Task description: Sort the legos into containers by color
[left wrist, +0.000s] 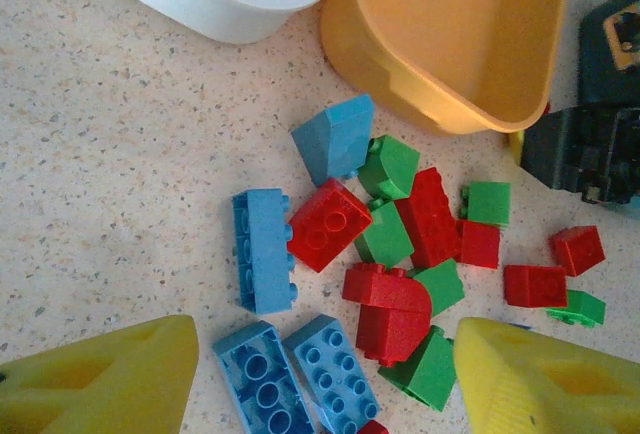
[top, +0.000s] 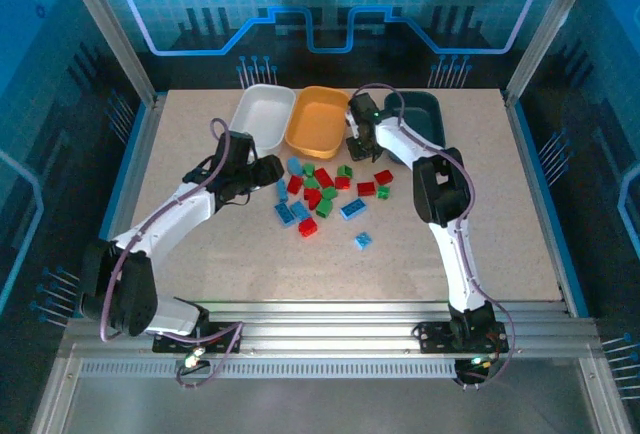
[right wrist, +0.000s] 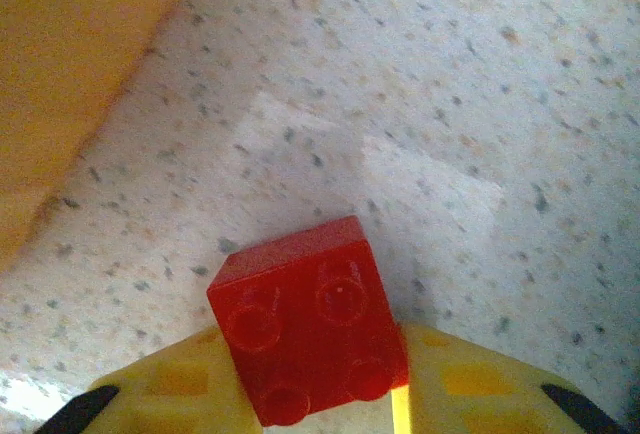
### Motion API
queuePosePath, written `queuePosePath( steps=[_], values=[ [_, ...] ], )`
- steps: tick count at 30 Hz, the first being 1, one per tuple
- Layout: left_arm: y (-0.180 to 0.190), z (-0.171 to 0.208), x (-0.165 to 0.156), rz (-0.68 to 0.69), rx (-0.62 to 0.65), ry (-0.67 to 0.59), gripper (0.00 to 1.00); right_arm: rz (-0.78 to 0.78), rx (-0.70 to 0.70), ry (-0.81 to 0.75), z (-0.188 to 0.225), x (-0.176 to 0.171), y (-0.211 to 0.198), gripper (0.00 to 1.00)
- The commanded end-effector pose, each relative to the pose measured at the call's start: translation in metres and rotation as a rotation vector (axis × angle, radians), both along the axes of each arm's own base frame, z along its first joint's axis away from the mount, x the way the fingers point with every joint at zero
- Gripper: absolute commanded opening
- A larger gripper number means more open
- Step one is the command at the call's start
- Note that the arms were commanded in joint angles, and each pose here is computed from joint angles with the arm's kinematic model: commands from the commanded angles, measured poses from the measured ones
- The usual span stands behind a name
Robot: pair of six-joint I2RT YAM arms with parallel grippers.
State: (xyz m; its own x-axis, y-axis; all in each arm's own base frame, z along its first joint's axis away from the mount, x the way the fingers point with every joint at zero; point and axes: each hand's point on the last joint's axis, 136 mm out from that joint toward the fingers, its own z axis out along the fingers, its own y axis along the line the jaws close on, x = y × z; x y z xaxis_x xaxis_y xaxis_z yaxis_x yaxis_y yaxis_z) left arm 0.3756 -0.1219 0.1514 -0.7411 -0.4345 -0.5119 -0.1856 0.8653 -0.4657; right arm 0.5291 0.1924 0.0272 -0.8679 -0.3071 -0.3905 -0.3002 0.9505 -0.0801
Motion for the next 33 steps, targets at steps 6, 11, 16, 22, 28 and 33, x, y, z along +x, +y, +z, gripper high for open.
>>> queuePosePath(
  steps=[6, 11, 16, 22, 28, 33],
  values=[
    [-0.004, 0.019, 0.025, -0.037, 0.013, -0.037, 0.7, -0.081, 0.044, -0.136, 0.069, 0.005, -0.011, 0.33],
    [-0.004, 0.029, 0.045, -0.033, 0.005, -0.056, 0.71, -0.121, 0.075, -0.166, 0.092, 0.003, -0.023, 0.34],
    [-0.004, 0.024, 0.08, -0.057, 0.017, -0.032, 0.7, -0.248, 0.084, -0.171, 0.104, 0.007, -0.071, 0.35],
    [-0.014, 0.001, 0.13, -0.14, 0.001, 0.016, 0.7, -0.334, 0.058, -0.114, 0.088, 0.009, -0.116, 0.37],
    [-0.023, -0.012, 0.163, -0.19, -0.04, 0.041, 0.69, -0.356, 0.051, -0.076, 0.074, 0.012, -0.136, 0.48],
    [-0.024, -0.016, 0.178, -0.201, -0.046, 0.042, 0.7, -0.383, 0.063, -0.098, 0.086, 0.013, -0.151, 0.67]
  ],
)
